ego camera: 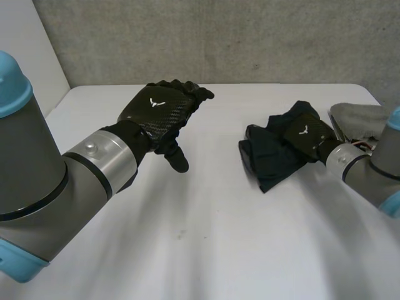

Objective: Fold the laundry.

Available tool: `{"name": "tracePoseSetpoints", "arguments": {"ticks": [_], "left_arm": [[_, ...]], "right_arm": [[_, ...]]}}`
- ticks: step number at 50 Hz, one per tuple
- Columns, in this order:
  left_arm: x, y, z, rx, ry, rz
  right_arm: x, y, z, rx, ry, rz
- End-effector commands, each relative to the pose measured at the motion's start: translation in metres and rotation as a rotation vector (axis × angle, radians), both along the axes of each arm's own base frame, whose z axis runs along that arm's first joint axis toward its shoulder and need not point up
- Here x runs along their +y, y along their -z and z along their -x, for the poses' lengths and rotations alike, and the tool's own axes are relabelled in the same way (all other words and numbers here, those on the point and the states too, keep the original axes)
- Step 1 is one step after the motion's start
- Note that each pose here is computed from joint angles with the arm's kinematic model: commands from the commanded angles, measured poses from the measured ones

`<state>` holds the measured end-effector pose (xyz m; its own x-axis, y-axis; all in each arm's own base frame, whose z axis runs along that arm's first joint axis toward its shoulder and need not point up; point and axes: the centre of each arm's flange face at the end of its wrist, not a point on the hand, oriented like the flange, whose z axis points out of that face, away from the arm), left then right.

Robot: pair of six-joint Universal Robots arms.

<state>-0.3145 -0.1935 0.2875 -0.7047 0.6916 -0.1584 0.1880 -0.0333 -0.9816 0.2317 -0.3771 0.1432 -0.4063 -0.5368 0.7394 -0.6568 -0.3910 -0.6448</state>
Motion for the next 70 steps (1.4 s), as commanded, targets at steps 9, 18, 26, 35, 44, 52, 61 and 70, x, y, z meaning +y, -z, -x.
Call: {"name": "tracePoseSetpoints", "arguments": {"ticks": [9,18,26,35,44,52,61,70], "left_arm": [[-0.006,0.016,0.003,-0.026,-0.008,-0.036],[-0.008,0.02,0.004,-0.034,-0.009,-0.043],[-0.008,0.019,0.004,-0.033,-0.009,-0.042],[-0.008,0.019,0.004,-0.033,-0.008,-0.042],[-0.008,0.018,0.004,-0.03,-0.008,-0.038],[-0.007,0.019,0.005,-0.031,-0.008,-0.042],[-0.007,0.019,0.005,-0.031,-0.008,-0.042],[-0.007,0.019,0.005,-0.032,-0.006,-0.043]], "right_arm": [[-0.078,-0.006,0.012,0.014,0.019,0.171],[-0.12,-0.052,0.035,-0.01,0.11,0.362],[-0.146,-0.095,0.077,-0.248,0.208,0.339],[-0.156,-0.054,0.145,-0.292,0.28,0.16],[-0.152,-0.009,0.189,-0.313,0.286,0.01],[-0.154,-0.007,0.207,-0.343,0.305,-0.003],[-0.157,-0.007,0.209,-0.418,0.26,-0.037],[-0.158,0.009,0.207,-0.436,0.252,-0.079]]}}
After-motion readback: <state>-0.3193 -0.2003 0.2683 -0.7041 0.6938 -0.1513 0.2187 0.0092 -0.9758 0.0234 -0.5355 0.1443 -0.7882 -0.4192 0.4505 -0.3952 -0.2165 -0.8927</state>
